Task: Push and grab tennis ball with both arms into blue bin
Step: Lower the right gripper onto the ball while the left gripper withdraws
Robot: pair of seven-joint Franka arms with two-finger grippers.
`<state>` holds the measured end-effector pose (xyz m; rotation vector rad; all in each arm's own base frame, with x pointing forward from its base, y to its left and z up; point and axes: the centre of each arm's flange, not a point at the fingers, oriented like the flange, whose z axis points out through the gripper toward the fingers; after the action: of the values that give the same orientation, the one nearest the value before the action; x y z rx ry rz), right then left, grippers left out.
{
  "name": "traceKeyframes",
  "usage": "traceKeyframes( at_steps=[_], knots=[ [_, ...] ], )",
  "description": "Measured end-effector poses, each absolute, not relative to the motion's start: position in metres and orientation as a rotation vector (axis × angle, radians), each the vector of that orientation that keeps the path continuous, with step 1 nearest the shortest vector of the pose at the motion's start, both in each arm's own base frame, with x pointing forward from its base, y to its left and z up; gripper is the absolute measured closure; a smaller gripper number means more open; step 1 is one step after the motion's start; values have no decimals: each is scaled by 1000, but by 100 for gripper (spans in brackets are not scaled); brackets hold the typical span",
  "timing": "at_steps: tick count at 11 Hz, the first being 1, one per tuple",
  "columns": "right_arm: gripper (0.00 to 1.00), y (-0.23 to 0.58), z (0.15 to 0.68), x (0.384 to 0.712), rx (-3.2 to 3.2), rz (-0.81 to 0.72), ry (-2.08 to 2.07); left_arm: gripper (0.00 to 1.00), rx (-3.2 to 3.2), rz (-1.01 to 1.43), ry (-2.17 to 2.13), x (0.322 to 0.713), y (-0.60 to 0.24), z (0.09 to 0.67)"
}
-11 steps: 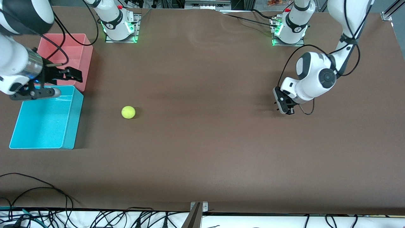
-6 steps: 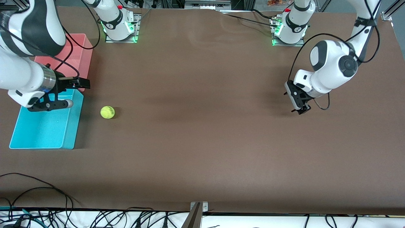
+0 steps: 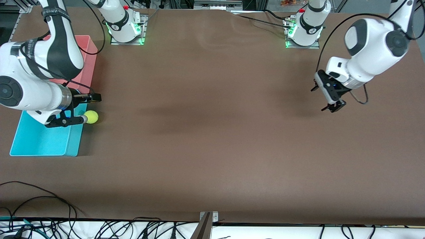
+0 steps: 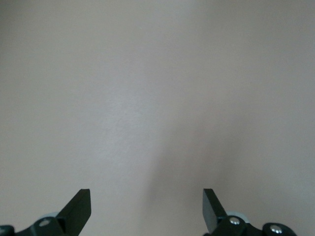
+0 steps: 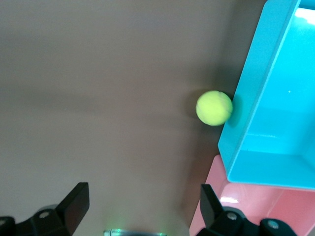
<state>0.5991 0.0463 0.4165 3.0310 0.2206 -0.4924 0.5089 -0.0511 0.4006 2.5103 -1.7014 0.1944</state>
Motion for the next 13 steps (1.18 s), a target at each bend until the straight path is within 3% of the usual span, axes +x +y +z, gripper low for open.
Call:
traceKeyframes(
  at_steps=[7, 13],
  knots=[
    [0, 31, 346, 562, 2975, -350, 282, 0, 2726, 94, -1275, 524, 28, 517],
    [0, -3, 270, 559, 2911, -140, 357, 0, 3105, -109, -784, 513, -50, 607]
  ],
)
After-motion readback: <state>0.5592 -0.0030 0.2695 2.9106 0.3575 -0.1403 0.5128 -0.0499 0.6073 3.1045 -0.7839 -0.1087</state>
